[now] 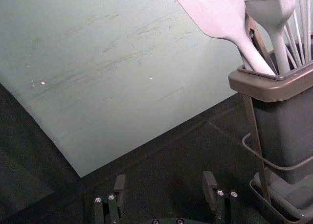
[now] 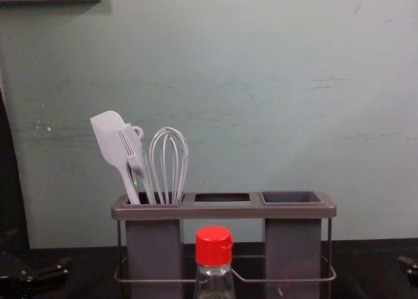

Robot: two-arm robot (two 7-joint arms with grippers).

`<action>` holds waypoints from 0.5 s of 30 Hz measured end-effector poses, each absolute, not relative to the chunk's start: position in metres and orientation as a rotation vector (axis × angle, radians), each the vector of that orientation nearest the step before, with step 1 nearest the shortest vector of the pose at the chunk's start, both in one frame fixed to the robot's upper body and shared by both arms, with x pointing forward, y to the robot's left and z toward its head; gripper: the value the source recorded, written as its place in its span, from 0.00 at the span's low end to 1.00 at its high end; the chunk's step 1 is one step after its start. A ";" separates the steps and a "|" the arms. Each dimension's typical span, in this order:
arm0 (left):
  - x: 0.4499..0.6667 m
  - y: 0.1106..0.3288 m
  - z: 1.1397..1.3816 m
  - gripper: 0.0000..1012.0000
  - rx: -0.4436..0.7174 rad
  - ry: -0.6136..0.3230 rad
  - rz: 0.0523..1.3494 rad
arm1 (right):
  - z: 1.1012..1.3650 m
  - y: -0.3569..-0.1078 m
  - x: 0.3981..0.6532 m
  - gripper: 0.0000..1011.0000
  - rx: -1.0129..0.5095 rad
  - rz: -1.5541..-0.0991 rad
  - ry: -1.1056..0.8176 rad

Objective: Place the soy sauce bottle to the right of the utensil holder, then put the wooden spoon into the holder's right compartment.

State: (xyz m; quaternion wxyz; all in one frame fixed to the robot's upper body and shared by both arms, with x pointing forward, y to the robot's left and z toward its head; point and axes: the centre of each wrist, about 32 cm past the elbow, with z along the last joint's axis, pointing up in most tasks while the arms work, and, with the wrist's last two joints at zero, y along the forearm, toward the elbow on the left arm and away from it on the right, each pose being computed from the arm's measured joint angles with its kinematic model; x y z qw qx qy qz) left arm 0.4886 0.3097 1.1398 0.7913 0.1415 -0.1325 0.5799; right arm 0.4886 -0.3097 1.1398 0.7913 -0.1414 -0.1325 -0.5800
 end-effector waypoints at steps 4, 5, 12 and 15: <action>0.489 0.310 1.140 1.00 0.304 -0.285 1.248 | 1.140 -0.310 0.489 0.99 -0.304 -1.248 -0.285; 0.489 0.310 1.140 1.00 0.304 -0.285 1.248 | 1.140 -0.310 0.489 0.99 -0.304 -1.248 -0.285; 0.489 0.310 1.140 1.00 0.304 -0.285 1.248 | 1.140 -0.310 0.489 0.99 -0.304 -1.248 -0.285; 0.489 0.310 1.140 1.00 0.304 -0.285 1.248 | 1.140 -0.310 0.489 0.99 -0.304 -1.248 -0.285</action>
